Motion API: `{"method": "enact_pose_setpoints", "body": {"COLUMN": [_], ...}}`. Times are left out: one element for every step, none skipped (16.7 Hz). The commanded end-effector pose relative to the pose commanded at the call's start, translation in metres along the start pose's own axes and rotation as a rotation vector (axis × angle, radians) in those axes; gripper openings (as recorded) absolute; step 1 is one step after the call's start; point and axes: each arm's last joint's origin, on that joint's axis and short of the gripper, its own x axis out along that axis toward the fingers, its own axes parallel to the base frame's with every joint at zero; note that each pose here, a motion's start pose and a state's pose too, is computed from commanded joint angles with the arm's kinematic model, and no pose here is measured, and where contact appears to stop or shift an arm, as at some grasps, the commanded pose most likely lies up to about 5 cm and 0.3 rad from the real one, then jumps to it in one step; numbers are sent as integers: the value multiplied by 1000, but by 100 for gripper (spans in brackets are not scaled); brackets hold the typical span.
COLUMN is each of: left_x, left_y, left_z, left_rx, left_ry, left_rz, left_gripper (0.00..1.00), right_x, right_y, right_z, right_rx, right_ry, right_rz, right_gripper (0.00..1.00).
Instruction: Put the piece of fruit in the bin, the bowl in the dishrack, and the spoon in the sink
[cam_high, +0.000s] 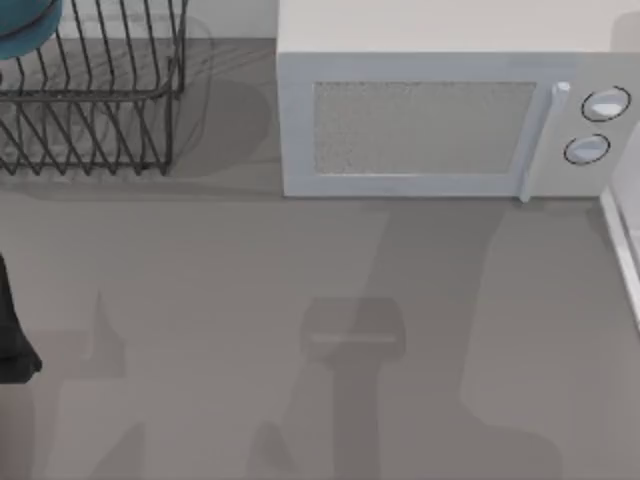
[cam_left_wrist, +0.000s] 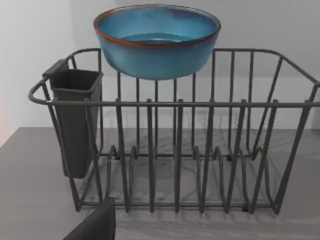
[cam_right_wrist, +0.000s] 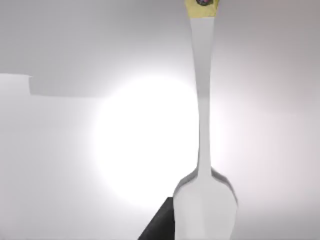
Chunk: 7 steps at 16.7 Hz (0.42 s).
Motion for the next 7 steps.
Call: {"method": "enact_pose_setpoints", "body": {"left_x": [0,0,0,0,0,0,0], "left_y": [0,0,0,0,0,0,0], "left_z": [0,0,0,0,0,0,0], "left_rx": [0,0,0,0,0,0,0], "left_ry": [0,0,0,0,0,0,0], "left_rz": [0,0,0,0,0,0,0], "left_gripper": [100,100,100,100,100,100,100], "right_x": [0,0,0,0,0,0,0], "right_y": [0,0,0,0,0,0,0], "right_z": [0,0,0,0,0,0,0], "right_rx": [0,0,0,0,0,0,0], "right_ry": [0,0,0,0,0,0,0], "right_rz": [0,0,0,0,0,0,0], "right_gripper": [98,100,100,100,100,100,100]}}
